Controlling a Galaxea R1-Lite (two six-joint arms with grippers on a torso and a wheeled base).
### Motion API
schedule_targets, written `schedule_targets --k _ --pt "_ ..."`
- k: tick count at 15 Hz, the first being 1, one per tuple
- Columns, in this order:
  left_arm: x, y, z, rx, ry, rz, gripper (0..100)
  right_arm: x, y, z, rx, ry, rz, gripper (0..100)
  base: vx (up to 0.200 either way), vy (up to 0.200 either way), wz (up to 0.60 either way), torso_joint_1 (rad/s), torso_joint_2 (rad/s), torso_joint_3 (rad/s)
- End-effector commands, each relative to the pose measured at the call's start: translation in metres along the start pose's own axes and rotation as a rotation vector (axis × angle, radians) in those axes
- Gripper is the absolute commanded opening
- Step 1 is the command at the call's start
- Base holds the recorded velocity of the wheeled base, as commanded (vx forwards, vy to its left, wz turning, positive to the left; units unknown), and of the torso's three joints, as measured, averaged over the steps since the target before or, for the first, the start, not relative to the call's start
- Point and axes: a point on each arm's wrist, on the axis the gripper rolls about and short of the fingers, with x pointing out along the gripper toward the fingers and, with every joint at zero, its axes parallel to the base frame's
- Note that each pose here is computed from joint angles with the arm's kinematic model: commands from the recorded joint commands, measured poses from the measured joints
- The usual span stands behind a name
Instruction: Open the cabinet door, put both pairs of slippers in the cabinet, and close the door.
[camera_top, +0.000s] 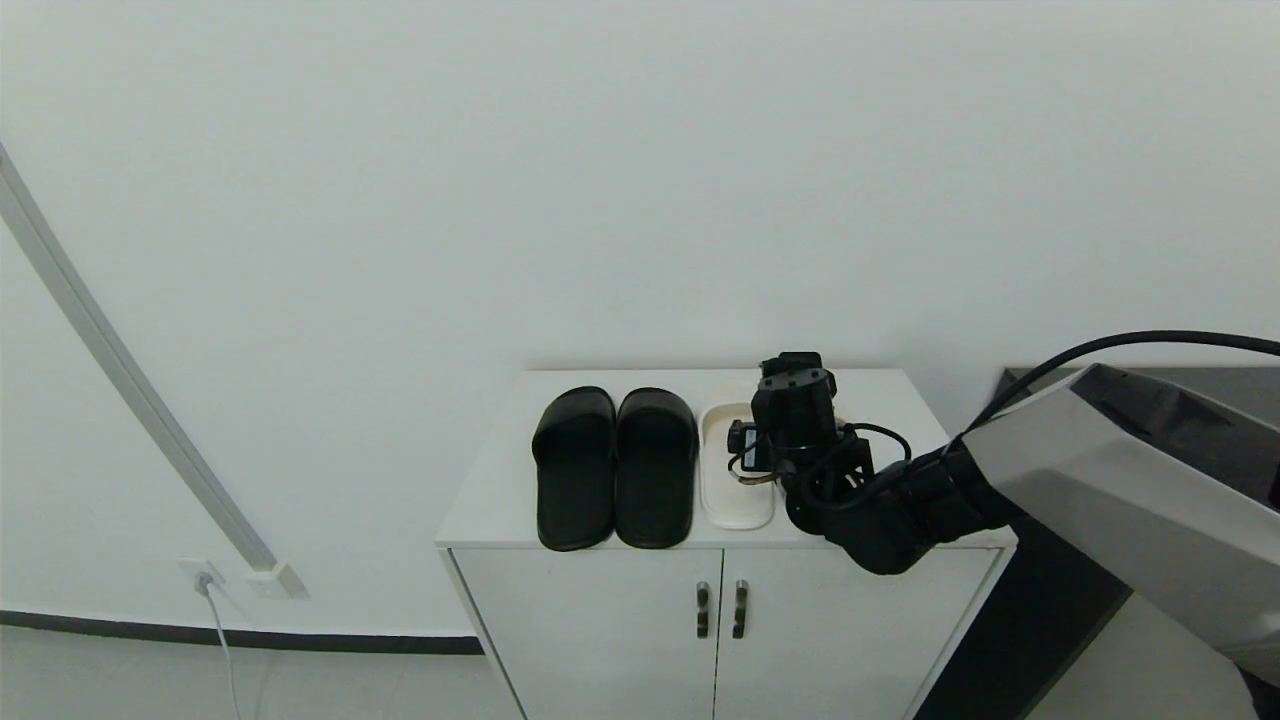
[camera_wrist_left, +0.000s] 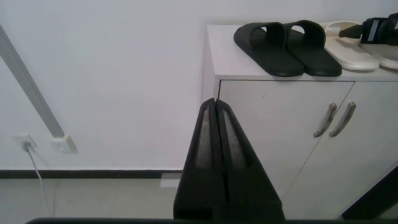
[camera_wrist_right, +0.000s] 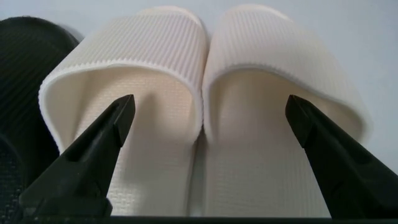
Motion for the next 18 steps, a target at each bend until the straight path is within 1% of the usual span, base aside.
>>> schedule_targets --k 1,3,4,9,12,15,16,18 --pt "0.000 0.000 0.000 0.000 0.001 0.001 0 0.004 0.003 0.004 0.010 -0.016 0.005 100 0.000 0.000 0.00 0.000 0.00 0.000" --pt "0.000 0.000 0.000 0.000 0.001 0.001 0 0.008 0.006 0.005 0.010 -0.027 0.006 100 0.000 0.000 0.00 0.000 0.00 0.000" --pt "0.000 0.000 0.000 0.000 0.001 0.001 0 0.009 0.006 0.004 0.005 -0.027 0.006 0 0.000 0.000 0.00 0.000 0.00 0.000" --pt "0.000 0.000 0.000 -0.002 0.001 0.001 0 0.013 0.007 -0.004 -0.006 -0.013 0.002 0 0.000 0.000 0.00 0.000 0.00 0.000" --pt "0.000 0.000 0.000 -0.005 0.001 0.002 0 0.012 0.007 -0.003 -0.008 -0.014 0.001 0 0.000 0.000 0.00 0.000 0.00 0.000" --pt "0.000 0.000 0.000 -0.005 0.001 0.002 0 0.000 0.001 0.014 0.008 -0.035 0.008 0 0.000 0.000 0.00 0.000 0.00 0.000" --pt "0.000 0.000 0.000 -0.005 0.001 0.002 0 -0.017 -0.006 0.029 0.006 -0.048 0.023 0 0.000 0.000 0.00 0.000 0.00 0.000" --pt "0.000 0.000 0.000 -0.005 0.001 0.002 0 -0.047 -0.019 0.051 -0.001 -0.063 0.072 0 0.000 0.000 0.00 0.000 0.00 0.000"
